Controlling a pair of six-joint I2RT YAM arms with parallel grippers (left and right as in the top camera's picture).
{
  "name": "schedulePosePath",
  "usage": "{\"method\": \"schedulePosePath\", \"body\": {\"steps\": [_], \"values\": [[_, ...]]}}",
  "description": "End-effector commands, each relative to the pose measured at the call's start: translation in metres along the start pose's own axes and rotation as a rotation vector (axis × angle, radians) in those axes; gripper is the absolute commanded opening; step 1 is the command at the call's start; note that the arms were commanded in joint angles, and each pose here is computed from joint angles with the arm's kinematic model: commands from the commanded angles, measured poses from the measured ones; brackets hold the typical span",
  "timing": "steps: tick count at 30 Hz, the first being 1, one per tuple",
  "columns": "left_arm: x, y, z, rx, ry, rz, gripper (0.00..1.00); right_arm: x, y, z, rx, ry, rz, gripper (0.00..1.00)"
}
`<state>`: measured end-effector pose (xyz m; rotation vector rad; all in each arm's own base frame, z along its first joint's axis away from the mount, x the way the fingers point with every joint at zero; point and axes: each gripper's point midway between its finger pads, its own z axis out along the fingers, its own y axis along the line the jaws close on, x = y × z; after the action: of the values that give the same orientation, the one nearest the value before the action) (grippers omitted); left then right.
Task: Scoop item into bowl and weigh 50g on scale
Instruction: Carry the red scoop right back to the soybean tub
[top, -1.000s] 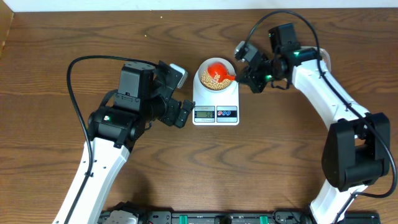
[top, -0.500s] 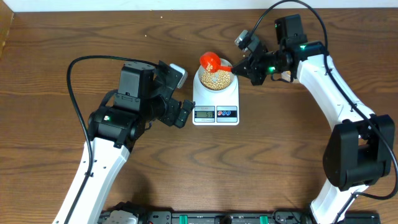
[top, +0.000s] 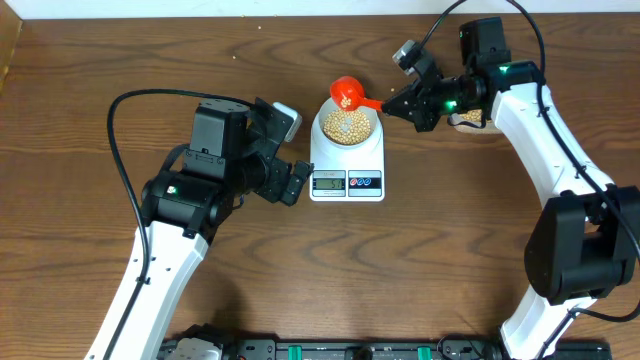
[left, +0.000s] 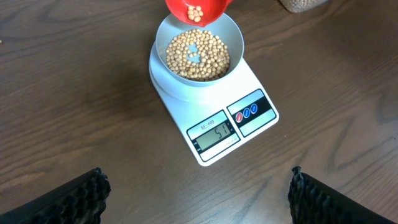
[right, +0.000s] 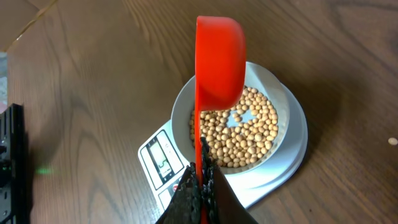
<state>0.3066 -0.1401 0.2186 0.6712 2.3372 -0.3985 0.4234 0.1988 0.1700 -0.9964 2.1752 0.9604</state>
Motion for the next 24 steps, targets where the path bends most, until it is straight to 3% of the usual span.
{"method": "schedulePosePath", "body": {"steps": [1, 12, 24], "values": [[0.001, -0.003, 0.001, 0.014, 0.001, 0.003, 0.94, -0.011, 0.004, -0.009, -0.016, -0.035, -0.004, 0.01], [0.001, -0.003, 0.001, 0.014, 0.001, 0.003, 0.95, -0.023, 0.005, -0.037, -0.097, -0.142, 0.047, 0.01], [0.001, -0.003, 0.001, 0.014, 0.001, 0.003, 0.95, 0.0, -0.045, -0.129, 0.018, -0.258, 0.238, 0.01]]}}
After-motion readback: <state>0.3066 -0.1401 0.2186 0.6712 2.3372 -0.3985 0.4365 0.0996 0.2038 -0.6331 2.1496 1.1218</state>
